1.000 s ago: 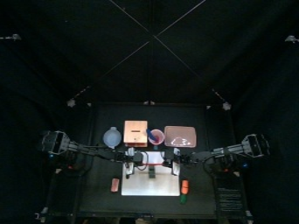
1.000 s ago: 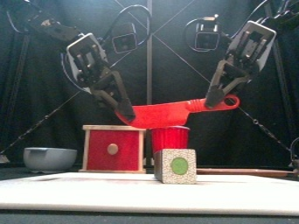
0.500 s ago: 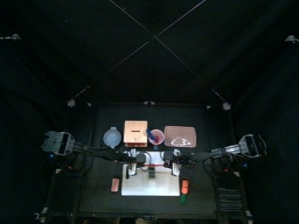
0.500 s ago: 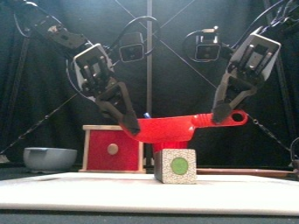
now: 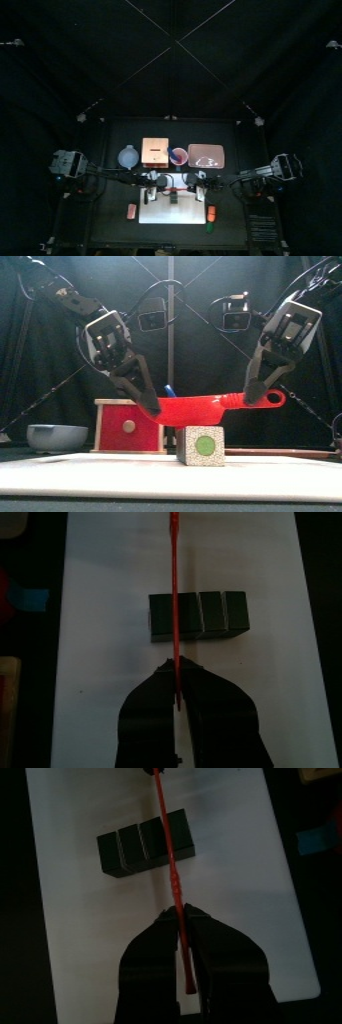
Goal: Place sushi on board then cut the sushi with the knife then place the pieces on the plate
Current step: Cut the sushi into 4 pieces
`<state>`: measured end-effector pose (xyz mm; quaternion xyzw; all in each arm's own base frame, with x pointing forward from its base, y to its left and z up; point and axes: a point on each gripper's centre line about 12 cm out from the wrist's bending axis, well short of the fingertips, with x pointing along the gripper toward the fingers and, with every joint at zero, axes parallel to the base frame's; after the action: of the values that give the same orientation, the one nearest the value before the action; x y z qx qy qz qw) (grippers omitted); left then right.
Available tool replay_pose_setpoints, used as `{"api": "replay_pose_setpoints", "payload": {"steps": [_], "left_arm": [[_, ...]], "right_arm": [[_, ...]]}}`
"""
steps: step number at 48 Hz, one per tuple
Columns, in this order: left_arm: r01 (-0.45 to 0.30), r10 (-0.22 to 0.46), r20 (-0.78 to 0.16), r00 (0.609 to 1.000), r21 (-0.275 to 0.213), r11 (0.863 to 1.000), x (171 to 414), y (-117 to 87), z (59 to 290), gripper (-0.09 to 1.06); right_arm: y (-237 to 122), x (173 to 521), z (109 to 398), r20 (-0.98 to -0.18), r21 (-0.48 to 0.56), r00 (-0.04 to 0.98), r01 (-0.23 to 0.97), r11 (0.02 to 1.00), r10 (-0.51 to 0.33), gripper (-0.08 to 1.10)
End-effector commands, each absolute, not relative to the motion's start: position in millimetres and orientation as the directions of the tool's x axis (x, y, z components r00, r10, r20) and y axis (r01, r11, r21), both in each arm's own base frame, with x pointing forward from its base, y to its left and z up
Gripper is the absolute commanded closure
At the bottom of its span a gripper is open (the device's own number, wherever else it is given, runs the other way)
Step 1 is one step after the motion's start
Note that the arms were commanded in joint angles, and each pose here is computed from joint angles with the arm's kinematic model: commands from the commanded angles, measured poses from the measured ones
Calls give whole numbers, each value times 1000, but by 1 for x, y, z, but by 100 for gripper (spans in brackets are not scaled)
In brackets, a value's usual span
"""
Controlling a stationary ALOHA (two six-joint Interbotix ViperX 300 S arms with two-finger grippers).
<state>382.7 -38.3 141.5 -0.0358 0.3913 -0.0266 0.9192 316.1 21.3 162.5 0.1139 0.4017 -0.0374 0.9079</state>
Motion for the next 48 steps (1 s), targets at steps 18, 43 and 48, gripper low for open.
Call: {"api": "replay_pose_setpoints", "payload": {"steps": [18,43,48], "left_arm": [[29,-89,-697,712,-98,995,389,-44,150,60],[27,-87,-716,692,-94,995,389,-44,138,60],[23,-85,-724,685,-94,995,390,-44,134,60]], "right_arm": [[18,317,161,-751,174,660,180,968,12,71],[14,316,156,-769,162,639,191,968,3,71],[14,316,150,-779,158,626,194,968,2,71]]}}
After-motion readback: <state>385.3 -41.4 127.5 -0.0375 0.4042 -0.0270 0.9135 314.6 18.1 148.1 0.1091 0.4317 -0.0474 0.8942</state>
